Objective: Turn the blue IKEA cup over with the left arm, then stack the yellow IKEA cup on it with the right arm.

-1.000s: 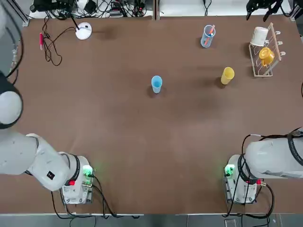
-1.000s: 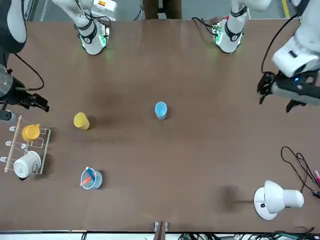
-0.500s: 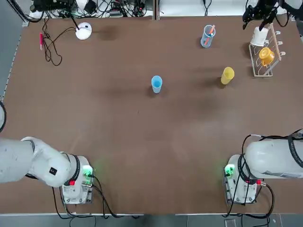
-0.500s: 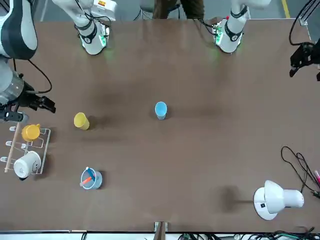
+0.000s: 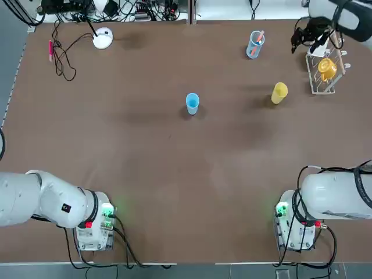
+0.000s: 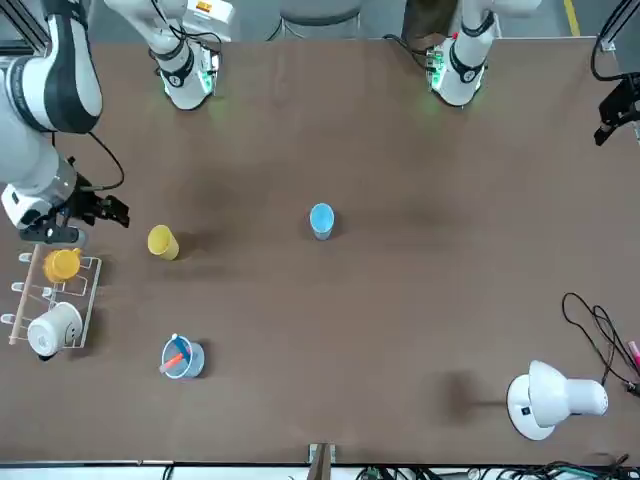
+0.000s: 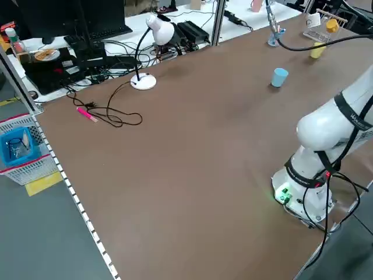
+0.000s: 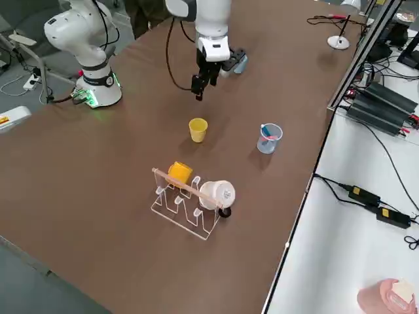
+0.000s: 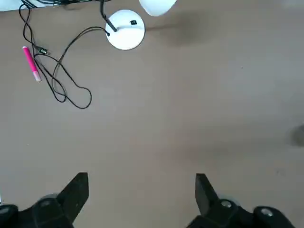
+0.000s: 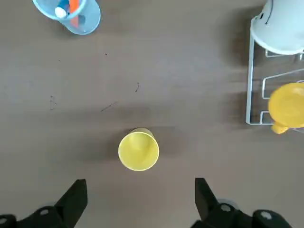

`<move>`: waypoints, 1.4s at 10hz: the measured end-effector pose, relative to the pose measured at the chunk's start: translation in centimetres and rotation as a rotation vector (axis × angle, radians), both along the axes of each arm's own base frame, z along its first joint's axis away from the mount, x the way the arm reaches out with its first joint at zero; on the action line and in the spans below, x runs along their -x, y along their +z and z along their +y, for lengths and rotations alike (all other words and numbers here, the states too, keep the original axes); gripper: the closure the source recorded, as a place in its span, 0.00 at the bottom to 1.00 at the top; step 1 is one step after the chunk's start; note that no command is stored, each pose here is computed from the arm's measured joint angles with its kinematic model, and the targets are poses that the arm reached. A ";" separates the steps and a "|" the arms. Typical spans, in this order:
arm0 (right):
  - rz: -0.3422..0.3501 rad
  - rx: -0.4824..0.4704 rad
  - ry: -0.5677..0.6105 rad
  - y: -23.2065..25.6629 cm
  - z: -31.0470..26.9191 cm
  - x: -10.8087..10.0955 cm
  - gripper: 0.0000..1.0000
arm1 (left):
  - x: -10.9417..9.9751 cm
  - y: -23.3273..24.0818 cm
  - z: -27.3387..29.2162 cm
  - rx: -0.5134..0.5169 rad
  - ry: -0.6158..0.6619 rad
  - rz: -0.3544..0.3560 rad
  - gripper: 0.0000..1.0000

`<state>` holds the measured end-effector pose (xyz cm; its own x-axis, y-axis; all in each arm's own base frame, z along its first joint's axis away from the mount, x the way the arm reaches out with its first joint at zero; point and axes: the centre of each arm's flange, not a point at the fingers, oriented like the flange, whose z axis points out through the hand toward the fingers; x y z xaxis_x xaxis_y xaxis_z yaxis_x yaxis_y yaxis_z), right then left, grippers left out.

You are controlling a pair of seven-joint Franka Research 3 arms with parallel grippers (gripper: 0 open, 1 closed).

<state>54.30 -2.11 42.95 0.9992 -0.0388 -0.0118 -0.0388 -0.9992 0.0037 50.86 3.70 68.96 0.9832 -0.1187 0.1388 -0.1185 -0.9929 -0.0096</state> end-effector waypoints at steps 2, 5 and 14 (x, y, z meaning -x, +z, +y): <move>-0.030 0.005 0.042 -3.3 -0.1 1.0 0.00 | 0.0 0.1 0.1 0.006 0.043 -0.001 0.01; -0.056 0.016 0.092 -5.9 -2.3 2.1 0.00 | -0.2 -0.2 -0.1 0.019 0.153 0.004 0.01; -0.139 0.027 -0.003 -13.8 -3.8 4.7 0.02 | -3.5 -2.6 -2.5 -0.024 0.115 0.044 0.01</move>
<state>49.57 -5.93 29.11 0.9910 -0.0406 0.1278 -0.0441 -0.9987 0.0249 54.31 1.24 66.35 0.9956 -0.0072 0.0933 -0.0043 -0.9995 -0.0312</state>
